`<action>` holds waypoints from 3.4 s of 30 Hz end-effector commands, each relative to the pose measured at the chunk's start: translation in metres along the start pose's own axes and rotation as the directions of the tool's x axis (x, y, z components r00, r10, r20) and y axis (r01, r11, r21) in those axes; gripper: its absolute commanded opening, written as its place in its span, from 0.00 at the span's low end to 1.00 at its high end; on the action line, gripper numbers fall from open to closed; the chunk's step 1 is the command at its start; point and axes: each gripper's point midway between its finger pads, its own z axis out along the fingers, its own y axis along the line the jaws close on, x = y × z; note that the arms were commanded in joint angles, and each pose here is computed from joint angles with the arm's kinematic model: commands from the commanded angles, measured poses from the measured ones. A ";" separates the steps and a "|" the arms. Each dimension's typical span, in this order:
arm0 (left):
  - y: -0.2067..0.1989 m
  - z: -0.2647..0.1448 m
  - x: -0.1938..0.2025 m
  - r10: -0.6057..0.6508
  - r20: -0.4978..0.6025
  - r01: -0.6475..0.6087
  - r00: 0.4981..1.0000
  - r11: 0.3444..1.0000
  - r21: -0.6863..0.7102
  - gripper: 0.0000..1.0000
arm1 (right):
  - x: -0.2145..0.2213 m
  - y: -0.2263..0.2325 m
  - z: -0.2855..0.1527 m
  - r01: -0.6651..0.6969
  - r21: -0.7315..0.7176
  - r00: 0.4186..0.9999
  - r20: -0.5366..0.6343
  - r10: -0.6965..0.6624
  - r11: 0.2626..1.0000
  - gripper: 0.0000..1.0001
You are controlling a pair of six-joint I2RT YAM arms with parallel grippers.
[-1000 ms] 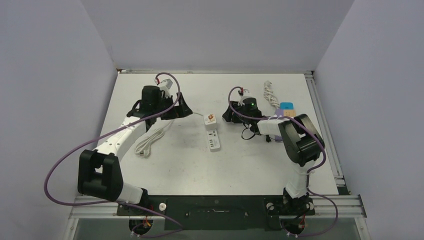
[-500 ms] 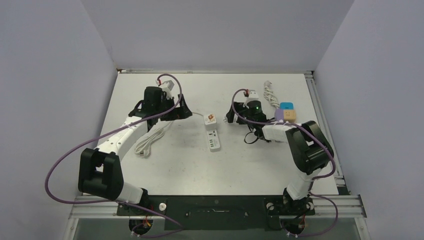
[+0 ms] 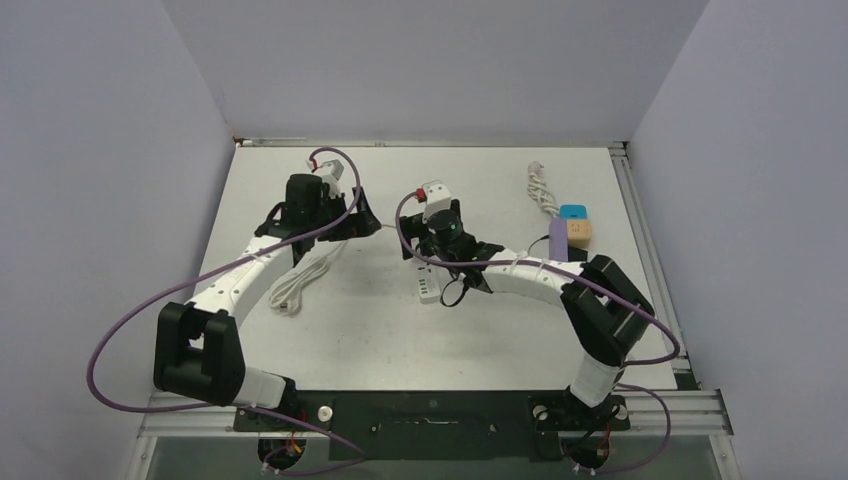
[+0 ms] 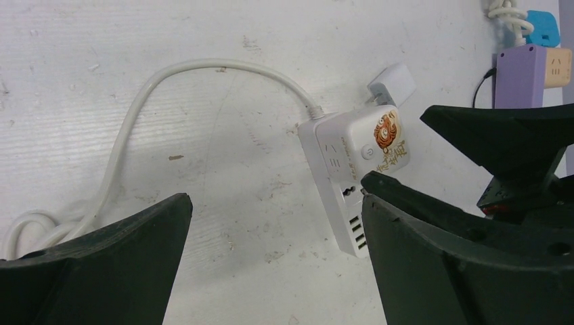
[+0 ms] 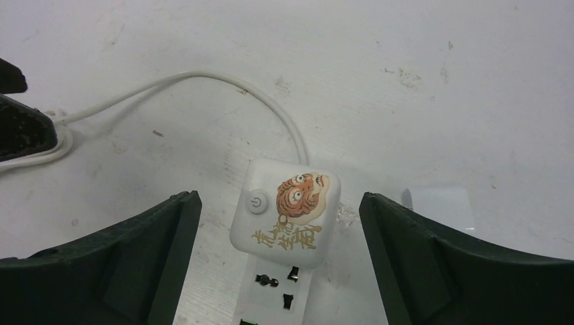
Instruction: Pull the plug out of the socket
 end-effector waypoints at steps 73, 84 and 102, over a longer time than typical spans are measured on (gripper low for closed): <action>-0.096 0.086 0.154 -0.185 -0.471 0.350 0.863 0.891 0.291 0.55 | 0.023 -0.035 0.006 -0.460 -0.040 0.886 0.038 0.461 0.887 0.05; -0.093 0.088 0.159 -0.198 -0.486 0.364 0.852 0.890 0.276 0.30 | 0.028 -0.039 0.004 -0.443 -0.017 0.895 0.055 0.443 0.896 0.05; -0.079 0.092 0.163 -0.243 -0.494 0.386 0.835 0.898 0.210 0.00 | 0.027 -0.021 -0.006 -0.304 0.083 0.950 0.108 0.294 0.949 0.05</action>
